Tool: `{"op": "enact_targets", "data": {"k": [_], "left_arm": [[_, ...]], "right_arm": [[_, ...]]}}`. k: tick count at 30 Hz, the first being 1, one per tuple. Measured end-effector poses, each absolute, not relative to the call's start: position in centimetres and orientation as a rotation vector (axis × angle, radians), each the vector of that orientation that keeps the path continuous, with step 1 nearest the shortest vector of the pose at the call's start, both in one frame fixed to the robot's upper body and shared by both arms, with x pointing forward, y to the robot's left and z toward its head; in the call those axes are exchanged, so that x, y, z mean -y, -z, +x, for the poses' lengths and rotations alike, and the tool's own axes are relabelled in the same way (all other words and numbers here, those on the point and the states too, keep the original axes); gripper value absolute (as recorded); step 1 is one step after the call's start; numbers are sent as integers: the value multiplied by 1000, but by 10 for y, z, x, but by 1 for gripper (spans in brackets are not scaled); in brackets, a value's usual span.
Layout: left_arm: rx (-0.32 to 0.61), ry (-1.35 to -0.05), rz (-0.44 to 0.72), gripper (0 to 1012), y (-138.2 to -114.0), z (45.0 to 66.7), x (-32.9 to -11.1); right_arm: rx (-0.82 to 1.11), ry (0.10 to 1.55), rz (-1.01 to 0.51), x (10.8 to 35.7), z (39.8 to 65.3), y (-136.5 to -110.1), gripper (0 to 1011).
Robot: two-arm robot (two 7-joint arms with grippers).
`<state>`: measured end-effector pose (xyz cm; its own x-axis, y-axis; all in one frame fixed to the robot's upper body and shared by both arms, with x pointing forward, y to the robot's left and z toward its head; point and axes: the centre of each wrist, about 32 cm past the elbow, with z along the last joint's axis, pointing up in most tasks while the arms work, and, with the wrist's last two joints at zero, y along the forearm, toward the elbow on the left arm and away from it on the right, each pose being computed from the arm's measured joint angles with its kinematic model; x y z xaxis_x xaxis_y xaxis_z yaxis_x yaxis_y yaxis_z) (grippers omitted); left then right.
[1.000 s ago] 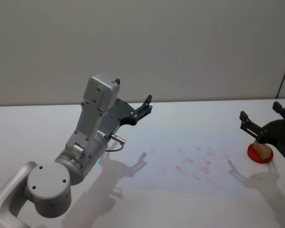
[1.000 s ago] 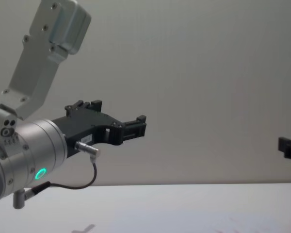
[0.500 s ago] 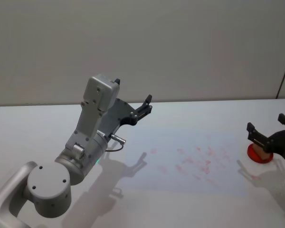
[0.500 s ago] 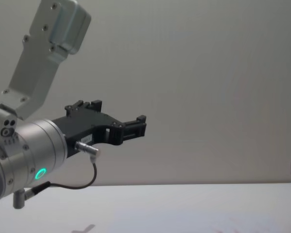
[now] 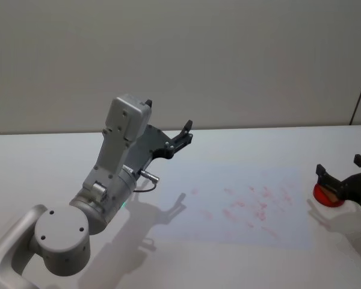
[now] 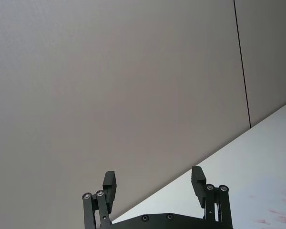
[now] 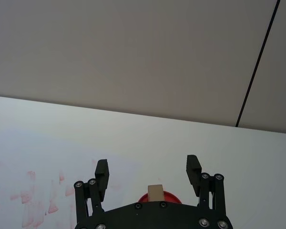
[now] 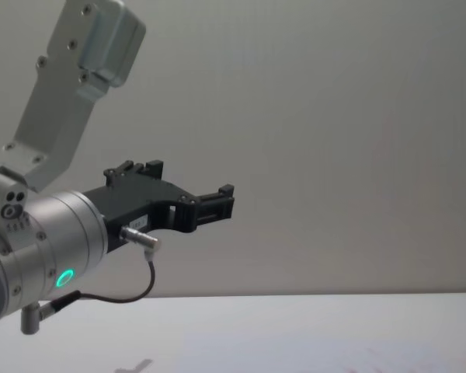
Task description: Use the one hand to pick up the stamp and affix it onto the A4 paper.
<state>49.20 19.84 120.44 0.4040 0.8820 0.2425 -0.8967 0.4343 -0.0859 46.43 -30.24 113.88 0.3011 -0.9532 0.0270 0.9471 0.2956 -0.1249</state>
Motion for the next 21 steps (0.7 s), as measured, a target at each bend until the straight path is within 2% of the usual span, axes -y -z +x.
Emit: {"op": "enact_targets", "data": {"k": [21], "left_arm": [[268, -1124, 61, 1001, -1204, 492, -198]], "right_arm": [[-107, 1267, -189, 309, 474, -1122, 1001]]}}
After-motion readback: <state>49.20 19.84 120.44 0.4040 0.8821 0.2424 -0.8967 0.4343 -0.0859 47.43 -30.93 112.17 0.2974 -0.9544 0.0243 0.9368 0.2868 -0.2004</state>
